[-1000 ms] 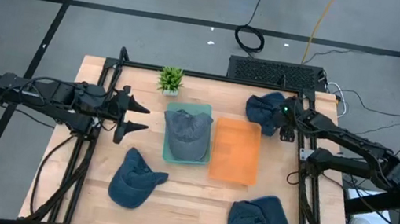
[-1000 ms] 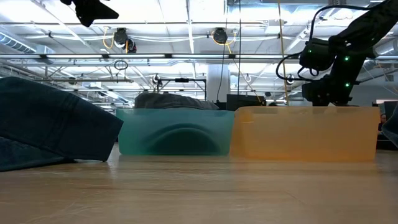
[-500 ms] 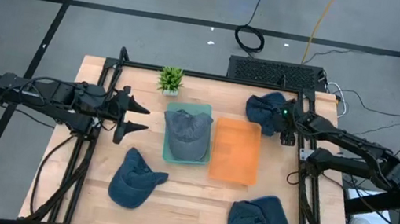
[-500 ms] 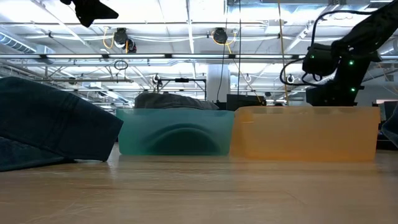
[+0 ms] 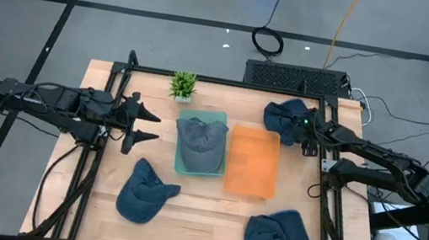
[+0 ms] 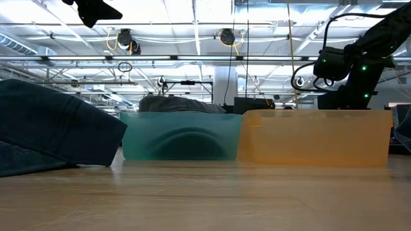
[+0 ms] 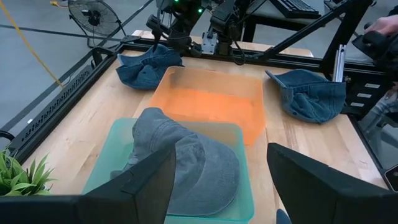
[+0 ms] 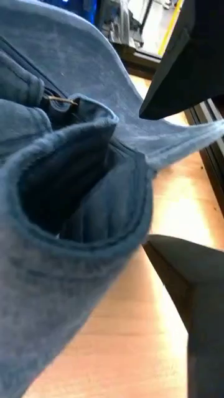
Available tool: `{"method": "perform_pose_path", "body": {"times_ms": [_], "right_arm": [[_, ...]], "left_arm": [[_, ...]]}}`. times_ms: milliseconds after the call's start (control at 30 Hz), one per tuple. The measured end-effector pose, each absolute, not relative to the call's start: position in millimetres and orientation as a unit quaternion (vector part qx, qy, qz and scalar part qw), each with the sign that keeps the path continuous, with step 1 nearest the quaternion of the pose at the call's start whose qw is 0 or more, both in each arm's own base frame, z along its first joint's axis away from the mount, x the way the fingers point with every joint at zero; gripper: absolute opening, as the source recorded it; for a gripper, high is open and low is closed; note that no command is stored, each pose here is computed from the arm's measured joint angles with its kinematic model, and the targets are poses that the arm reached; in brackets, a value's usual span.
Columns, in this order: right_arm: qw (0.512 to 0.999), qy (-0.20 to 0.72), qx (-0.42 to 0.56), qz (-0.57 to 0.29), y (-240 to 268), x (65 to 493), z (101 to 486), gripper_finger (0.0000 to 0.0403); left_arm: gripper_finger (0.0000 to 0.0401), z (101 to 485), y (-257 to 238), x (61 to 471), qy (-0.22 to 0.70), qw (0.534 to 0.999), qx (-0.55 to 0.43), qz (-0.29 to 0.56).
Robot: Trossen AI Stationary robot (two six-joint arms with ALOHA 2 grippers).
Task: Pick & Place hat
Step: Put the top right blue cap into the orange bin
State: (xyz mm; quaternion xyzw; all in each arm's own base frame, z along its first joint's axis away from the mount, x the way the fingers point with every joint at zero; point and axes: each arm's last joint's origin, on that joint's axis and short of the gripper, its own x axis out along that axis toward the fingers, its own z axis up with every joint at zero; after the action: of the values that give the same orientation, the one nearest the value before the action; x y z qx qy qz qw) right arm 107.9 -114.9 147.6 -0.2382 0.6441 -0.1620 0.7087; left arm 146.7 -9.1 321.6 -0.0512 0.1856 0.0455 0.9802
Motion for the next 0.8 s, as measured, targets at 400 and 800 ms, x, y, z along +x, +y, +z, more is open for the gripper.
{"method": "perform_pose_path", "body": {"times_ms": [400, 800], "right_arm": [[0.681, 0.665, -0.24, -0.188, -114.9, 105.4, 147.6, 0.0059], [0.626, 0.709, -0.263, -0.189, -114.9, 101.1, 155.5, 0.0004]], "left_arm": [[0.0257, 321.3, -9.2, 146.6, 0.187, 0.98, -0.053, 0.046], [0.0258, 319.4, -9.0, 145.9, 0.197, 0.978, -0.042, 0.046]]}}
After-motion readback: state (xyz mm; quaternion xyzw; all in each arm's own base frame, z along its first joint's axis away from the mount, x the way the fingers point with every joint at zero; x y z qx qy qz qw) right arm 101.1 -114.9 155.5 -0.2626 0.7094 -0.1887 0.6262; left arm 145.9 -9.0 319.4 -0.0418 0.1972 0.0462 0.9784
